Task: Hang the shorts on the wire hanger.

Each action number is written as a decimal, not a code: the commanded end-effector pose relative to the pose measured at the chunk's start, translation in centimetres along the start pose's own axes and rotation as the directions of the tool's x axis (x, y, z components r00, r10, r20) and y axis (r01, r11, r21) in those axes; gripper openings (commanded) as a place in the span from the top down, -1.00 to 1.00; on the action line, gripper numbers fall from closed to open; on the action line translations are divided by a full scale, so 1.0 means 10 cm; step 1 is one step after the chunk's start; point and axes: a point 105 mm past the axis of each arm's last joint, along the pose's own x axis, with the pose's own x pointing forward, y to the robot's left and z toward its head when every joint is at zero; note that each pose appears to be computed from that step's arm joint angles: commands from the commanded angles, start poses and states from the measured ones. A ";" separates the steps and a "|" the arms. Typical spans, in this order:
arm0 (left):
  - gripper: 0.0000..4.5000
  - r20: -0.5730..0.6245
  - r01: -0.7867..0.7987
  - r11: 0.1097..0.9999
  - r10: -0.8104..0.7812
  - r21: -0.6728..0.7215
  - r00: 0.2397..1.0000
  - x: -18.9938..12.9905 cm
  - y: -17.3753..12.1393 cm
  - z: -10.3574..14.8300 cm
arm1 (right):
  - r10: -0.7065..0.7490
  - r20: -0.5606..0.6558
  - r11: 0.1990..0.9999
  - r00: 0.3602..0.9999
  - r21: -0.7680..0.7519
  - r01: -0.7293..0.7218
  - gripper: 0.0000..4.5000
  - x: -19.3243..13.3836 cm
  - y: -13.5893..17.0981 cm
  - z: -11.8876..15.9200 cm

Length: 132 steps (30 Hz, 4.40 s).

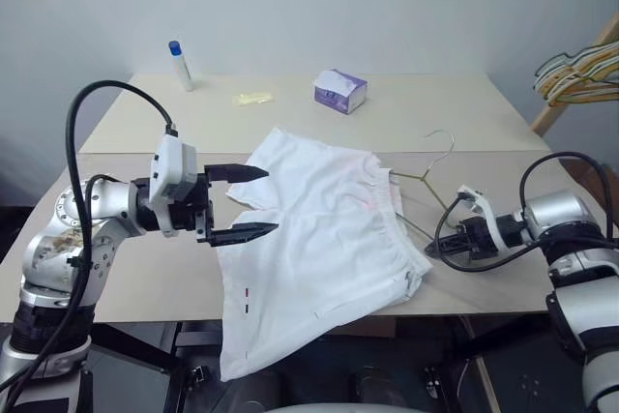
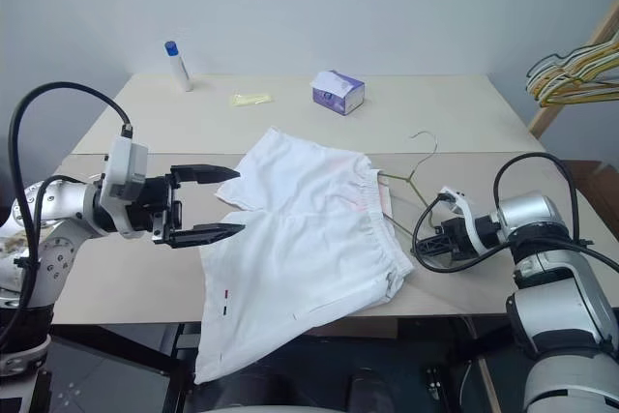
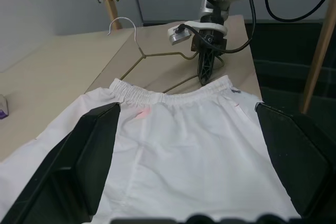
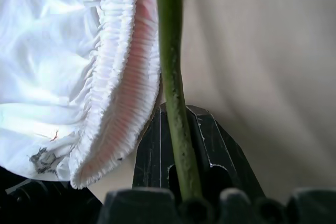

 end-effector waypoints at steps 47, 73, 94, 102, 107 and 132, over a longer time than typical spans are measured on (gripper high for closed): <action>0.14 -0.313 0.395 0.840 -0.287 0.372 0.905 0.56 0.63 -0.36 | -0.093 0.241 0.398 0.966 -0.880 0.258 1.00 -0.39 1.77 0.31; 1.00 -0.175 0.126 0.973 -0.092 0.192 0.980 0.19 0.71 -0.33 | -0.037 0.439 0.680 0.897 -0.647 0.345 -0.98 -0.59 1.21 -0.11; 1.00 -0.151 0.092 0.977 -0.063 0.192 0.986 0.22 0.69 -0.31 | 0.125 0.447 0.878 0.886 -0.466 0.112 0.23 0.65 1.45 -0.10; 1.00 -0.197 0.110 0.980 -0.076 0.168 0.977 0.05 0.61 -0.38 | 0.022 0.486 0.881 0.874 -0.422 0.212 0.98 0.43 1.17 -0.01; 1.00 -0.273 0.112 0.983 -0.069 0.148 0.960 -0.12 0.60 -0.50 | -0.034 0.538 0.860 0.842 -0.413 0.299 0.98 0.14 0.98 0.18; 1.00 -0.563 0.127 0.984 -0.034 0.127 0.826 -0.27 0.56 -1.09 | 0.000 0.586 0.726 0.811 -0.557 0.402 0.98 -0.36 1.15 0.44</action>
